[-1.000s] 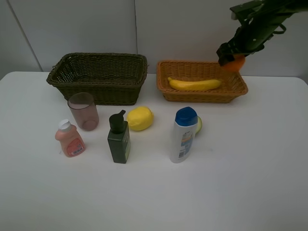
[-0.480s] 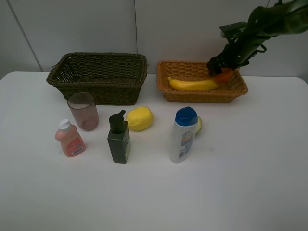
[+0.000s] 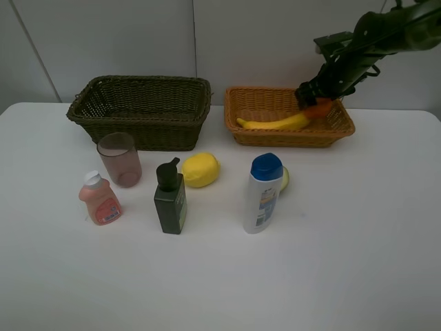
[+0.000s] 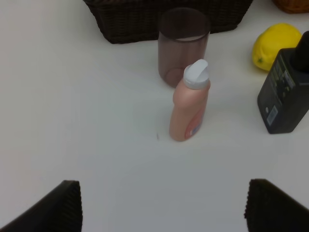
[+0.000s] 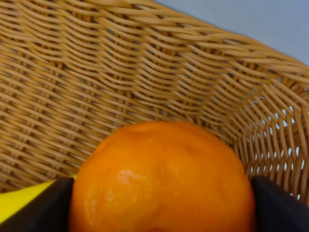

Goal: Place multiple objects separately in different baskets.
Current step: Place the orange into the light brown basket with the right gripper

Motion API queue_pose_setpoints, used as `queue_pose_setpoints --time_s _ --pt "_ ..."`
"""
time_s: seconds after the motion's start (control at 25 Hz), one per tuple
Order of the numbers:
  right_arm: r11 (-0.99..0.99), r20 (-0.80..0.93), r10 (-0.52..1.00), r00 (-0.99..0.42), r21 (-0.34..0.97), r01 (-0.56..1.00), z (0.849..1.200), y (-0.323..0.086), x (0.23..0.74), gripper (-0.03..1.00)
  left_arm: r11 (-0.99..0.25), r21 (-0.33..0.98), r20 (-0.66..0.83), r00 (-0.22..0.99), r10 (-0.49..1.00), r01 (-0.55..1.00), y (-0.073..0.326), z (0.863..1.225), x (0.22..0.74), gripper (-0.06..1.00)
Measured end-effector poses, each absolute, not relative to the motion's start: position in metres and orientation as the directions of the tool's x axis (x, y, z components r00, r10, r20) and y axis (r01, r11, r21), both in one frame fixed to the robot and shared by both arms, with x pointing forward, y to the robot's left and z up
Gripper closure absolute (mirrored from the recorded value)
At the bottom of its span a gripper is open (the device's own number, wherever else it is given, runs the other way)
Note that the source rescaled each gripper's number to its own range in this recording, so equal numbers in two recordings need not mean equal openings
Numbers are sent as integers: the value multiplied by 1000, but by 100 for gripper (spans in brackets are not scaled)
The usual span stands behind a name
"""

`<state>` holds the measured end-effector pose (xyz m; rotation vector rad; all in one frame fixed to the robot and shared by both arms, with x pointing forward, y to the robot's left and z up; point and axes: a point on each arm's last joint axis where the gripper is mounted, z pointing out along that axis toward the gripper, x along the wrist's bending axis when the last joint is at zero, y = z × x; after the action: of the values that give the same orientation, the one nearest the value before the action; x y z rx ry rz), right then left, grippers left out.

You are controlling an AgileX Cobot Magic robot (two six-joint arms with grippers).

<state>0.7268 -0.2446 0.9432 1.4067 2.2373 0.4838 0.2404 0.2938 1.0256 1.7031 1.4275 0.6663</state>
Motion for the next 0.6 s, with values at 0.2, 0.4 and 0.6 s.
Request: queue_pose_setpoints --time_s 0.2,0.4,0.6 --pt "418 -187 907 -378 514 749 943 -245 727 36 -45 835 -96 225 970 549 294 1026 240 4" --pt "418 -186 907 -378 512 750 943 -245 727 36 -45 835 -96 225 970 549 294 1026 240 4" --pt "417 -187 907 -377 515 749 943 -245 727 6 -45 835 -96 225 970 549 294 1026 240 4"
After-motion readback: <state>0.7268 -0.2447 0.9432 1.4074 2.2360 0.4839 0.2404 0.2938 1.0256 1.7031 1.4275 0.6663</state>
